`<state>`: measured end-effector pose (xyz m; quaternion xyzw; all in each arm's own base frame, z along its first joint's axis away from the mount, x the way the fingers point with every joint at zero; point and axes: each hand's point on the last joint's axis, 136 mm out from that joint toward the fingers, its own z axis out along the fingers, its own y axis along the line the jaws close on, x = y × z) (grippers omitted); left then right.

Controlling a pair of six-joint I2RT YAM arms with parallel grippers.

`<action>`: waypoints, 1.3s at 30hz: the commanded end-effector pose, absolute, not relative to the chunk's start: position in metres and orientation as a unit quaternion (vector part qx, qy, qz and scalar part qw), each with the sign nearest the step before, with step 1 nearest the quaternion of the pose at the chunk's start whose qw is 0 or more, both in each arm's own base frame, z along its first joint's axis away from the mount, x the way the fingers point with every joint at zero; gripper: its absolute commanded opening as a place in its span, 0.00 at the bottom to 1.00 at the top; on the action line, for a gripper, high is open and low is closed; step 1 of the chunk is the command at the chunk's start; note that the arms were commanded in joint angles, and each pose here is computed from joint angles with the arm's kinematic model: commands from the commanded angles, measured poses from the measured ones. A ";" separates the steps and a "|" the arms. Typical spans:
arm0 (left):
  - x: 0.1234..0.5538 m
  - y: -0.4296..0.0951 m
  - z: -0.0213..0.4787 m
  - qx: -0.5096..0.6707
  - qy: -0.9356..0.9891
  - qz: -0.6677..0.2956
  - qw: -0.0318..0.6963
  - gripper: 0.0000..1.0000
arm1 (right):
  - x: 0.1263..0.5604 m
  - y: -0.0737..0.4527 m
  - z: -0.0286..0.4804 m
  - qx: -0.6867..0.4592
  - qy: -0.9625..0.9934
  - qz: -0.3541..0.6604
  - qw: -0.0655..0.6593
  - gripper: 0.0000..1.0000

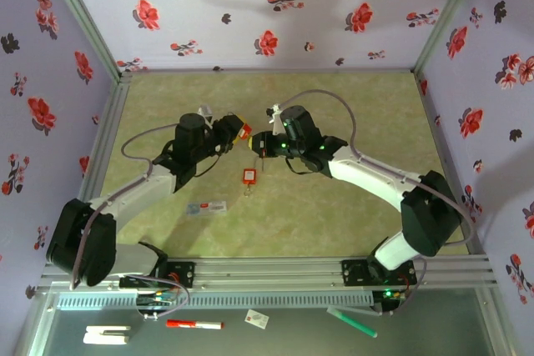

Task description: Unlock with the key

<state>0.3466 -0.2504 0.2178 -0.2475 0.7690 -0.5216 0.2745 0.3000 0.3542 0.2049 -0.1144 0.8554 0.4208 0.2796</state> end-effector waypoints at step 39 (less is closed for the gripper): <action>0.315 -0.270 0.367 0.038 0.561 -0.695 0.448 0.00 | 0.375 0.316 0.275 0.158 0.652 0.722 0.170 0.00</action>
